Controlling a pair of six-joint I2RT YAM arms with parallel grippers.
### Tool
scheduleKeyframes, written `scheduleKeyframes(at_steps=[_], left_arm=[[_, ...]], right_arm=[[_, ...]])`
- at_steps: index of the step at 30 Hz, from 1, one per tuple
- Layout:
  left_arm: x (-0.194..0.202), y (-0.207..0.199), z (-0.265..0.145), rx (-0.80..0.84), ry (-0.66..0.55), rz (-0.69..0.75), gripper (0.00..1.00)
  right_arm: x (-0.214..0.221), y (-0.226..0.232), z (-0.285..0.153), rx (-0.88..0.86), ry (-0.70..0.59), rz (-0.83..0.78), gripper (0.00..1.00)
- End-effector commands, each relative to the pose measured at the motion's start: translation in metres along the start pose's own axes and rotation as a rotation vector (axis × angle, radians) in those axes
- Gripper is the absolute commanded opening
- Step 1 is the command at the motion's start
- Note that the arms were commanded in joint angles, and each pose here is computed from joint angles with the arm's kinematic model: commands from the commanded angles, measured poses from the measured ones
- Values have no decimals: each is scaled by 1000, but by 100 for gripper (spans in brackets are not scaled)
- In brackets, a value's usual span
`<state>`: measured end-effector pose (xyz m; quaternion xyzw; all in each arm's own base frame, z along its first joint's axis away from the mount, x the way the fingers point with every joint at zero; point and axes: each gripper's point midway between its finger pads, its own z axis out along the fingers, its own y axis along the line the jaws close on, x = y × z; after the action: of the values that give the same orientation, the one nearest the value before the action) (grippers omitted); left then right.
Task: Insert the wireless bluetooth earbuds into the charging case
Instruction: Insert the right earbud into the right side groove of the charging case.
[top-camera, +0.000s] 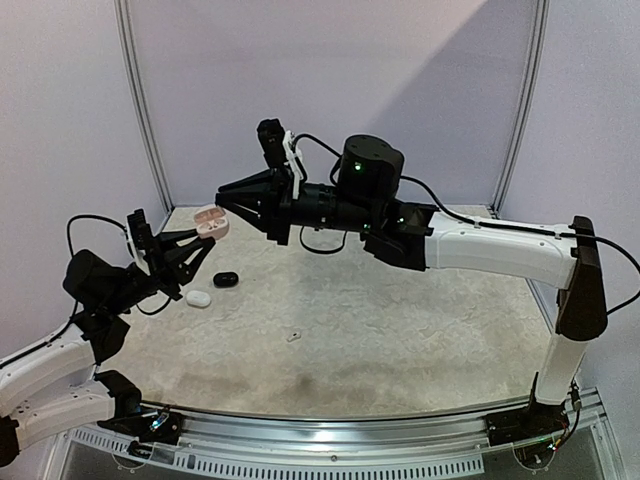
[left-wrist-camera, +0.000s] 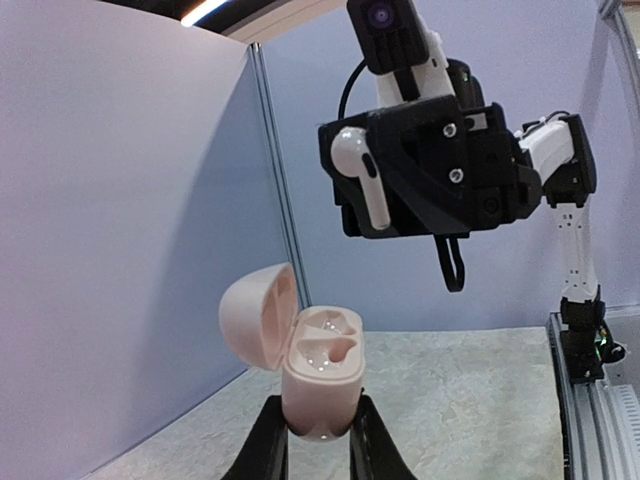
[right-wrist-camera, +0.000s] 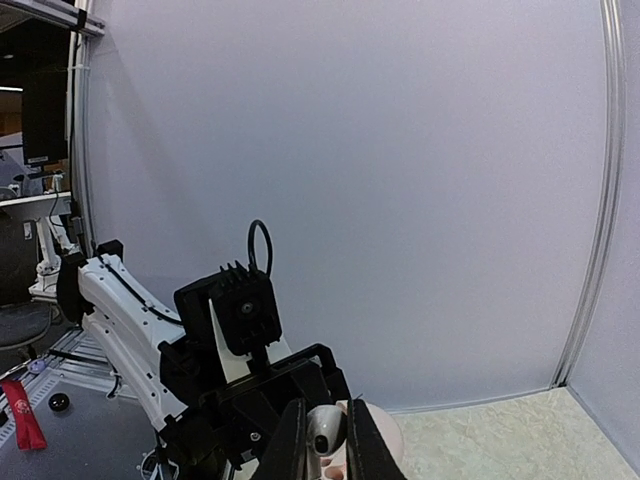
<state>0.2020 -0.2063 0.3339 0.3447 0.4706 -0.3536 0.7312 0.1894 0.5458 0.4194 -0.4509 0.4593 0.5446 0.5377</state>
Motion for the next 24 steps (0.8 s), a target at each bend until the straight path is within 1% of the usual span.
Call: scheduleKeyframes(at_steps=[1, 14, 24], left_arm=[[-21, -7, 4, 39, -51, -29, 0], [-22, -8, 7, 40, -50, -39, 0], [-22, -3, 7, 12, -51, -45, 0]], right_arm=[[-4, 2, 5, -14, -44, -27, 0], [11, -9, 18, 14, -18, -66, 0], [26, -13, 19, 20, 12, -62, 0]])
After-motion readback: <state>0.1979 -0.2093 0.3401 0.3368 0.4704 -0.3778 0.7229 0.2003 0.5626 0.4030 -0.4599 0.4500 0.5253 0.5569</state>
